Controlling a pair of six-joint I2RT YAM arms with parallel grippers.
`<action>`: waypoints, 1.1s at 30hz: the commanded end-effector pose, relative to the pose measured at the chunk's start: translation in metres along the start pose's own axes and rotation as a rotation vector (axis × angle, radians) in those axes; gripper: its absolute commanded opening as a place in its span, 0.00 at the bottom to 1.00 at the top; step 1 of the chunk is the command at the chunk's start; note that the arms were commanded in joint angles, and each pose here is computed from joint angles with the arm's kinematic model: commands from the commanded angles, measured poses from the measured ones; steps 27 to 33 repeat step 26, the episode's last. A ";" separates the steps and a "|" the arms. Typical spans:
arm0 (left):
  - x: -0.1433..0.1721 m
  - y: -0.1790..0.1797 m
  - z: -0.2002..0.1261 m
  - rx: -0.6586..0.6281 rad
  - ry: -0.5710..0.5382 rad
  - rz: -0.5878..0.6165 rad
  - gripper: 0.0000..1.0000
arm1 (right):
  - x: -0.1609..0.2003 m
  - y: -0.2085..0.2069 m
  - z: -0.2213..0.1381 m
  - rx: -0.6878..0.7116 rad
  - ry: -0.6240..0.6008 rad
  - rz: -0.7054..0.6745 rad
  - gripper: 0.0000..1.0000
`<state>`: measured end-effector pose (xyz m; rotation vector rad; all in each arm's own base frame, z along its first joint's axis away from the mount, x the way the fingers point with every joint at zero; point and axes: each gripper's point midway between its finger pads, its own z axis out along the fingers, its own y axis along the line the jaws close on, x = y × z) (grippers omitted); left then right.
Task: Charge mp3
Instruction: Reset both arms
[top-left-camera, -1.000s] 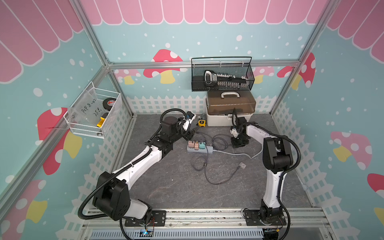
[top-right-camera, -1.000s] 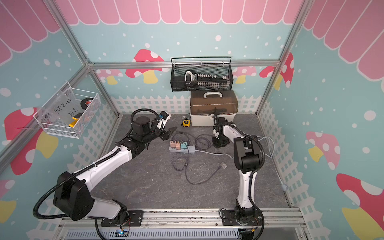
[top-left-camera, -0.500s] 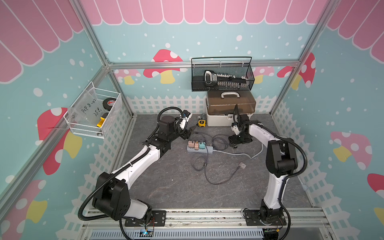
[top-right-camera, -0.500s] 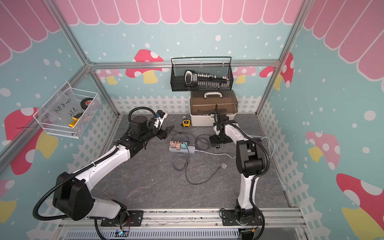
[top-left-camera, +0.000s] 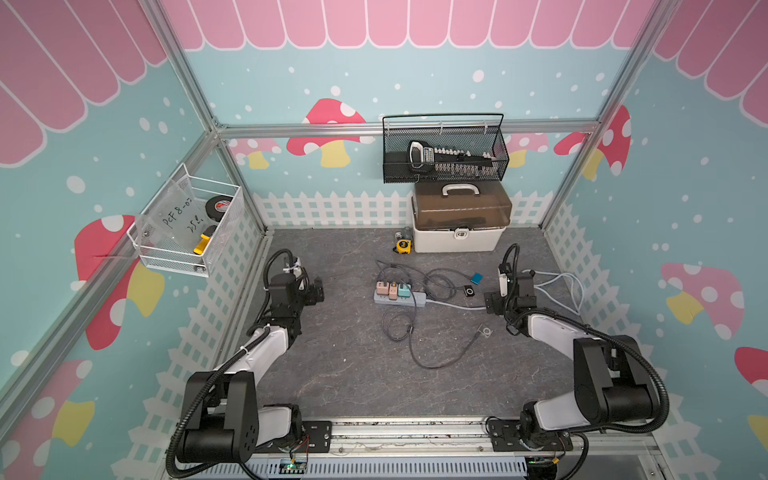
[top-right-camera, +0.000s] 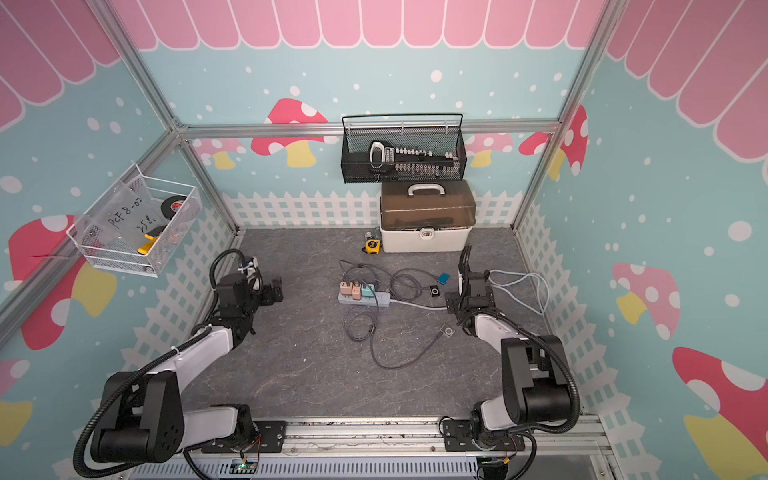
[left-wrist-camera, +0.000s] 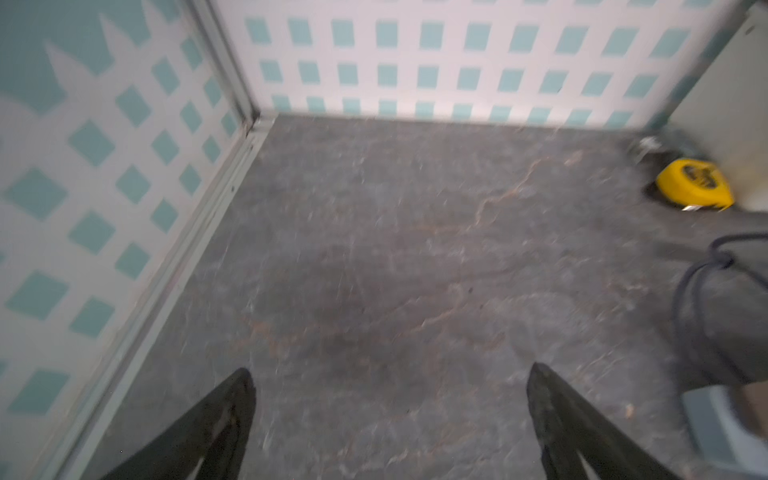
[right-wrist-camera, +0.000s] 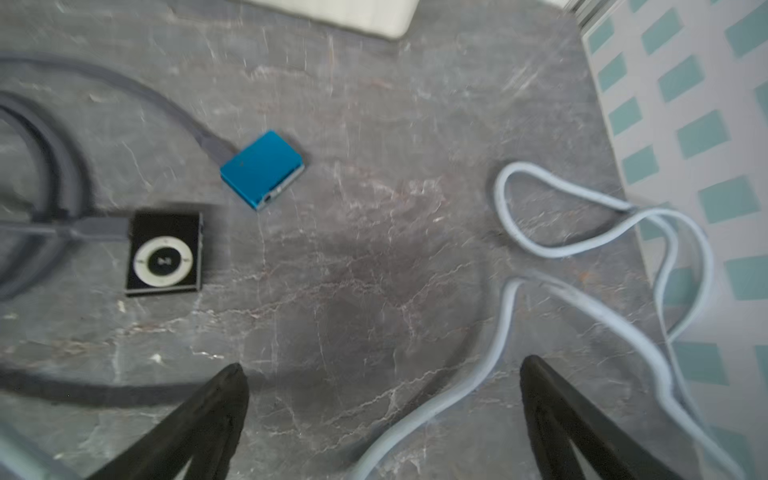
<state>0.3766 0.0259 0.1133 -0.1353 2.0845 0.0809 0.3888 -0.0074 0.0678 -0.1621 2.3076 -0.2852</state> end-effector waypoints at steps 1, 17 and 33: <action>-0.028 0.003 0.001 -0.004 -0.182 -0.053 0.99 | -0.043 -0.011 -0.006 0.054 -0.240 0.035 1.00; -0.014 -0.019 0.022 0.070 -0.246 -0.034 0.99 | -0.021 -0.013 -0.022 0.059 -0.422 0.092 1.00; -0.013 -0.019 0.022 0.071 -0.237 -0.033 0.99 | -0.023 -0.011 -0.018 0.041 -0.412 0.089 1.00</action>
